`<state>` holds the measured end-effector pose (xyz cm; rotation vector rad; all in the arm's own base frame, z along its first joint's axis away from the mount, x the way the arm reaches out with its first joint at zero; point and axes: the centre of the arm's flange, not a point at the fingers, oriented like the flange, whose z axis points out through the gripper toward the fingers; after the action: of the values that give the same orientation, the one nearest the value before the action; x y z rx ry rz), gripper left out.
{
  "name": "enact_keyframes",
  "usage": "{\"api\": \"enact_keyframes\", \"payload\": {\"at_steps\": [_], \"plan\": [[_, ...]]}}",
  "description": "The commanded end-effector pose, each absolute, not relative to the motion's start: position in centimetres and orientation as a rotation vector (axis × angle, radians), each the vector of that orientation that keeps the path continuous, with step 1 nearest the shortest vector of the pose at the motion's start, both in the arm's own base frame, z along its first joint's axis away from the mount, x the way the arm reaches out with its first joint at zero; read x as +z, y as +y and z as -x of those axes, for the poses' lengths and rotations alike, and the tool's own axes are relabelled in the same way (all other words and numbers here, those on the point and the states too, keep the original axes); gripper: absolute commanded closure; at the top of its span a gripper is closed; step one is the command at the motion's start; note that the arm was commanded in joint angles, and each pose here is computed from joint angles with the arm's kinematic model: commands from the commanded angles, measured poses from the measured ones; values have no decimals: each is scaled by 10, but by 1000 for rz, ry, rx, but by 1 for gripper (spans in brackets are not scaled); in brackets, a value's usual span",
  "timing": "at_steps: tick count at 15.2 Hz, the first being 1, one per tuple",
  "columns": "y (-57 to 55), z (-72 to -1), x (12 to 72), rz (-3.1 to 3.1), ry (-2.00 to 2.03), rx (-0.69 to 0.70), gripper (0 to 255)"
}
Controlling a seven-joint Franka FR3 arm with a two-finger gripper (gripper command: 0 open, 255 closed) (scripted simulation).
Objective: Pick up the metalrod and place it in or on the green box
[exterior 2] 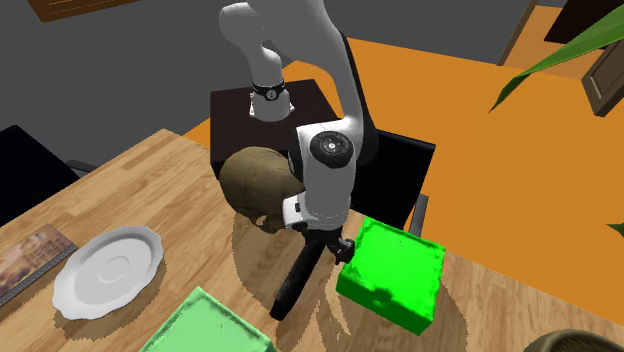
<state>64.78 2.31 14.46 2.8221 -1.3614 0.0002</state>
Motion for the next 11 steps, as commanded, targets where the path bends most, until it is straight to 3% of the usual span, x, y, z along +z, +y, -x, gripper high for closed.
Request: {"api": "enact_keyframes", "payload": {"at_steps": [1,11], "plan": [[32,-642,135,-2798,-1344,4,0],[31,-642,101,-2798,-1344,4,0]]}}
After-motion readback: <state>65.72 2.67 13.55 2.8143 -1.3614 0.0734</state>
